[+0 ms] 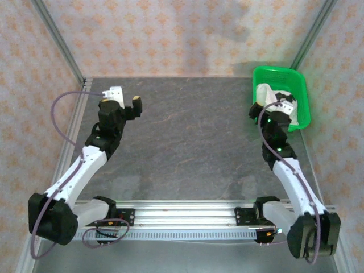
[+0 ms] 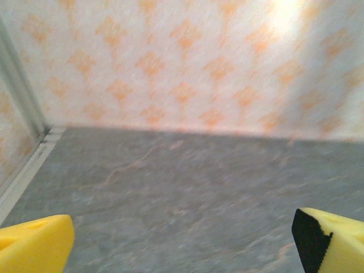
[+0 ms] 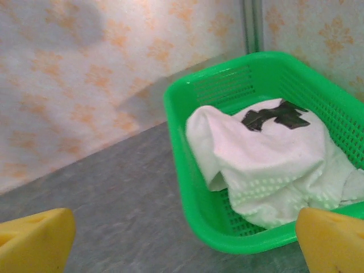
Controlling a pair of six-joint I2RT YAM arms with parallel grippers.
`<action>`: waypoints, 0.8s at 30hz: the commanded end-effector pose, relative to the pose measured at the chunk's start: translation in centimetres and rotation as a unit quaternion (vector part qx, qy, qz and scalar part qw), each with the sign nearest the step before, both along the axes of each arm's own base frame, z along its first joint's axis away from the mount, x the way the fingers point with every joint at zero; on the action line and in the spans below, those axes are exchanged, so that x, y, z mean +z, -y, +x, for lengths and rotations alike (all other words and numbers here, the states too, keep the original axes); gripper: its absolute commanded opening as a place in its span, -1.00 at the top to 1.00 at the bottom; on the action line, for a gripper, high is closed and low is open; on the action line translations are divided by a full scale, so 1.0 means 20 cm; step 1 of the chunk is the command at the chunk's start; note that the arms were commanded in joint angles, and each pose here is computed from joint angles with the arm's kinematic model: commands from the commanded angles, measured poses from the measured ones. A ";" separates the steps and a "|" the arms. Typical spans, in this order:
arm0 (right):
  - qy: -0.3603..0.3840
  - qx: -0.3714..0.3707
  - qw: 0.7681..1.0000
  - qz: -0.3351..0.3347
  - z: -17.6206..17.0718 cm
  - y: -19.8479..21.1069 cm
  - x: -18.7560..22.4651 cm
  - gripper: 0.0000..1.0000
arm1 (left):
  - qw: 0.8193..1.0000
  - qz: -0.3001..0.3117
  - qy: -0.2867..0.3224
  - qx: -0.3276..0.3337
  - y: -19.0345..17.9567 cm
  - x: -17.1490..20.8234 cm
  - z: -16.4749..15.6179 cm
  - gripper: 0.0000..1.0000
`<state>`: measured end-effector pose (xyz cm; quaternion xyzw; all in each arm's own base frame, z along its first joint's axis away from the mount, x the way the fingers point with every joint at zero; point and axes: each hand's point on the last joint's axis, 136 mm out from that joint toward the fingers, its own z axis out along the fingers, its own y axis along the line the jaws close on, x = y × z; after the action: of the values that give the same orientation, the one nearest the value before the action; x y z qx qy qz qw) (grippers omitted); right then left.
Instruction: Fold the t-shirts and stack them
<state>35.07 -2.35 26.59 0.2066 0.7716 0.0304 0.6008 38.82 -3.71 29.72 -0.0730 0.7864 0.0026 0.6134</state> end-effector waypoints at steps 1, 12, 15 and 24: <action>-0.142 0.045 0.986 0.072 -0.18 -0.12 -0.14 -0.99 | 0.989 -0.062 -0.127 0.035 -0.02 -0.14 -0.14 -1.00; -0.295 0.001 0.936 0.194 0.20 0.04 -0.05 -0.99 | 0.943 -0.186 -0.231 -0.149 0.51 0.05 -0.20 -1.00; -0.298 -0.022 0.934 0.197 0.36 0.15 -0.13 -0.94 | 0.941 -0.165 -0.227 -0.189 0.61 0.09 -0.24 -1.00; -0.409 -0.077 0.905 0.094 0.62 0.40 -0.49 -0.71 | 0.942 -0.141 -0.224 -0.205 0.55 0.12 -0.40 -1.00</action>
<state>48.35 -8.63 17.62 0.3219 0.9154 0.0264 0.2404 32.63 -15.44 31.87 -0.0100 0.8895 -0.2235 0.3983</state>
